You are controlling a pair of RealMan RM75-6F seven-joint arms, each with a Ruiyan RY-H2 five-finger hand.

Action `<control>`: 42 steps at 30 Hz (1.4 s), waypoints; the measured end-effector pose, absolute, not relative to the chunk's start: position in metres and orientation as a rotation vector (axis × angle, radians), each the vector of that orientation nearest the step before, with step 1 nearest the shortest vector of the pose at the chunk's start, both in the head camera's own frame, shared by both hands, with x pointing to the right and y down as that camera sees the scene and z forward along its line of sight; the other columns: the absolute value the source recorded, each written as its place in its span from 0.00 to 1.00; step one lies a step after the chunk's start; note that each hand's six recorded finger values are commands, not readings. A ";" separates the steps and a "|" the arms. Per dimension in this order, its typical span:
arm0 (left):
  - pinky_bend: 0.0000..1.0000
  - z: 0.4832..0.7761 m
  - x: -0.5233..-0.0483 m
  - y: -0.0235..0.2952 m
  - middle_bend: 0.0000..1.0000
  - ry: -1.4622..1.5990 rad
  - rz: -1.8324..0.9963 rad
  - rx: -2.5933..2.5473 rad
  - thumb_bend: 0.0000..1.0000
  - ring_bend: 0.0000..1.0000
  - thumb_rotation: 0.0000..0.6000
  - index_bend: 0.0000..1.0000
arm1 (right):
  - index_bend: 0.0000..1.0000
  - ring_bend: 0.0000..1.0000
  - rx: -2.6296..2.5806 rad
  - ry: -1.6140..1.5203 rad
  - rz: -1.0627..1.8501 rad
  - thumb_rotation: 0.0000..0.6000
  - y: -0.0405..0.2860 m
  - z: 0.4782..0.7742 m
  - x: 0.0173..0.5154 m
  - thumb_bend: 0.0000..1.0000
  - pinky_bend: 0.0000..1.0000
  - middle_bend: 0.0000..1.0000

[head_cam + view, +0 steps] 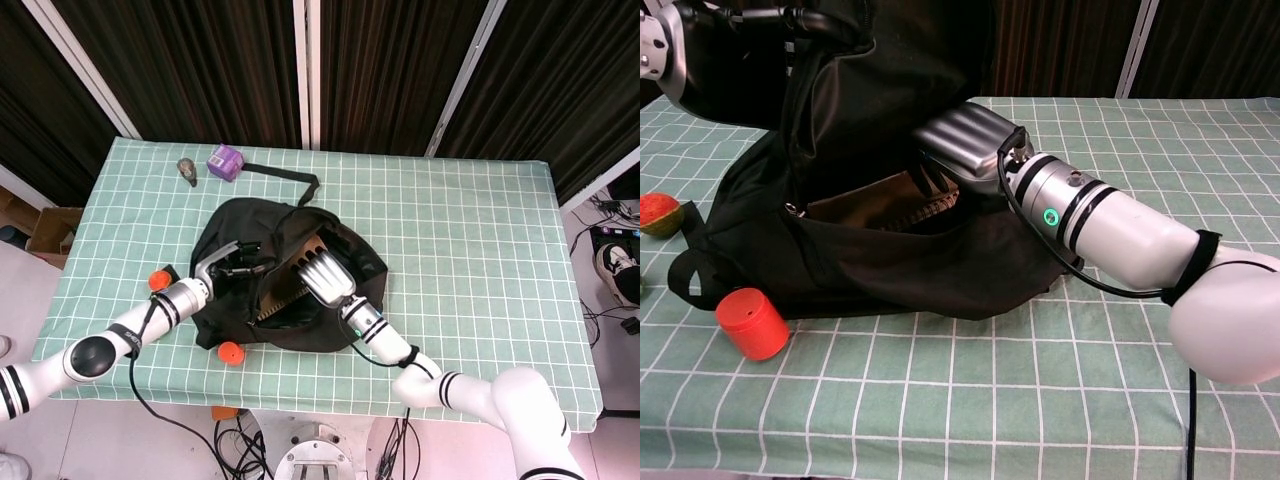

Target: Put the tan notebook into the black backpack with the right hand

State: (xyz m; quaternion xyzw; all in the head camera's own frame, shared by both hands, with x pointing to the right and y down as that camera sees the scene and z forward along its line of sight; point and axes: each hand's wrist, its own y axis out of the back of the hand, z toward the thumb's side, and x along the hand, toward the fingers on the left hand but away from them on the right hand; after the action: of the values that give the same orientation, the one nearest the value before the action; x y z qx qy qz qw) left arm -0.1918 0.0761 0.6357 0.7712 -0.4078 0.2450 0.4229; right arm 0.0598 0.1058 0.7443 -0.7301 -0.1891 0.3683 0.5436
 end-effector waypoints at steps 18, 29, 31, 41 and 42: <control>0.39 0.641 -0.200 0.097 0.29 -0.916 0.854 2.225 0.20 0.27 1.00 0.19 | 0.10 0.11 -1.657 -0.517 1.129 1.00 0.131 0.649 0.294 0.14 0.32 0.25; 0.39 0.623 -0.213 0.118 0.33 -0.839 0.902 2.378 0.12 0.28 1.00 0.21 | 0.12 0.11 -1.612 -0.815 1.291 1.00 0.164 0.604 0.413 0.15 0.32 0.26; 0.39 0.621 -0.226 0.114 0.36 -0.902 0.906 2.383 0.12 0.29 1.00 0.24 | 0.12 0.11 -1.600 -0.848 1.314 1.00 0.164 0.602 0.426 0.15 0.32 0.27; 0.37 0.628 -0.332 0.075 0.35 -1.419 1.470 2.625 0.12 0.29 1.00 0.28 | 0.01 0.02 -1.679 -0.915 1.430 1.00 0.165 0.593 0.455 0.19 0.13 0.15; 0.36 0.627 -0.343 0.074 0.34 -1.479 1.570 2.640 0.12 0.29 1.00 0.28 | 0.00 0.01 -1.688 -0.931 1.443 1.00 0.167 0.590 0.458 0.19 0.12 0.14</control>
State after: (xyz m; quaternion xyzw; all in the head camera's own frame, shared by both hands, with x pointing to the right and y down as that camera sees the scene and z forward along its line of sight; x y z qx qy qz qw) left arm -0.3428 0.0735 0.6270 0.7676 -0.4298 0.4564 -0.1334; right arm 0.4585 0.1673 0.5900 -0.6544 -0.3608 0.5593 0.3587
